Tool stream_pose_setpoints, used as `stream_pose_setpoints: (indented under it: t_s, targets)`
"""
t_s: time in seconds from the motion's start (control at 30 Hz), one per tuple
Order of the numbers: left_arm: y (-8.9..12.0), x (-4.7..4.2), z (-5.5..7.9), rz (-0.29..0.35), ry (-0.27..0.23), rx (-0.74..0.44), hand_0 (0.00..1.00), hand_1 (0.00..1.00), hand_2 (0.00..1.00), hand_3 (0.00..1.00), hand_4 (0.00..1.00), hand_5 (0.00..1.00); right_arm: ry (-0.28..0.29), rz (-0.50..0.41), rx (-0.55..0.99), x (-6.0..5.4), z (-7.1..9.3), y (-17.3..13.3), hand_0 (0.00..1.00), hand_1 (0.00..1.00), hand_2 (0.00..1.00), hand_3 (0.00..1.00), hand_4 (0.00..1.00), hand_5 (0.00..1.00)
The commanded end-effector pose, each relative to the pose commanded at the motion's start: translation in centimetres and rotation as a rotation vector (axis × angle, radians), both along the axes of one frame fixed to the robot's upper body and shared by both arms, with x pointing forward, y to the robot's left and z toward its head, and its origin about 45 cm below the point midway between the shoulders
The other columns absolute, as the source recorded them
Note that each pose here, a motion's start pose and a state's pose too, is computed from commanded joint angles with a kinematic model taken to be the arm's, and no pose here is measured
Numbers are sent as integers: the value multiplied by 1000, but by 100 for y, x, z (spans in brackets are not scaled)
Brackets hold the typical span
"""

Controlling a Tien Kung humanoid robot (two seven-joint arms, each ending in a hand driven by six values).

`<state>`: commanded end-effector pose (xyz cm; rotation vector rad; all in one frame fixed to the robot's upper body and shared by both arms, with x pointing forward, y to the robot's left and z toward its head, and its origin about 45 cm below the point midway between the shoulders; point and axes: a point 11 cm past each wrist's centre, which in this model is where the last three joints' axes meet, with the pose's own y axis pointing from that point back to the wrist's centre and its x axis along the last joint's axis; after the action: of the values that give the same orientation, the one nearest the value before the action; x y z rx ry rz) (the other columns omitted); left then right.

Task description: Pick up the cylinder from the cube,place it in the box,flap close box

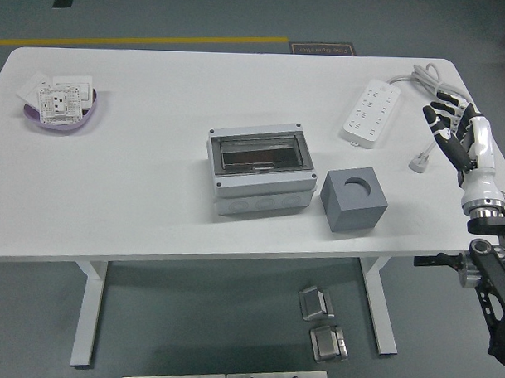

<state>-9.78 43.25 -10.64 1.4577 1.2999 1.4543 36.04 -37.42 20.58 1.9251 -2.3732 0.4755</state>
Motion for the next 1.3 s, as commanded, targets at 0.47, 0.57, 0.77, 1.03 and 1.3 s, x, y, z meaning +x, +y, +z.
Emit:
stream_pose_setpoints:
  t_s: [0.47,0.57,0.77,1.03,1.3]
  targets:
    - [-21,3,-10,51,-48,7,662,650,563,588,490,42,-23,-25,177,-88,-49,-6,709,670,699,711,979,696]
    - [-45,19,-21,76,-65,12,662,650,563,588,490,42,-34,-19,217,-107,-55,19,709,670,699,711,979,696]
    - [-104,36,-44,93,-81,10,662,642,562,588,490,42,-57,7,271,-124,-15,94,698,664,694,696,973,710]
    - [-139,122,-66,91,-106,8,657,582,559,589,492,42,-64,19,280,-154,12,101,675,654,682,678,949,727]
    - [-110,215,-66,86,-130,16,657,590,560,590,494,43,-66,9,275,-164,24,64,675,650,682,678,943,732]
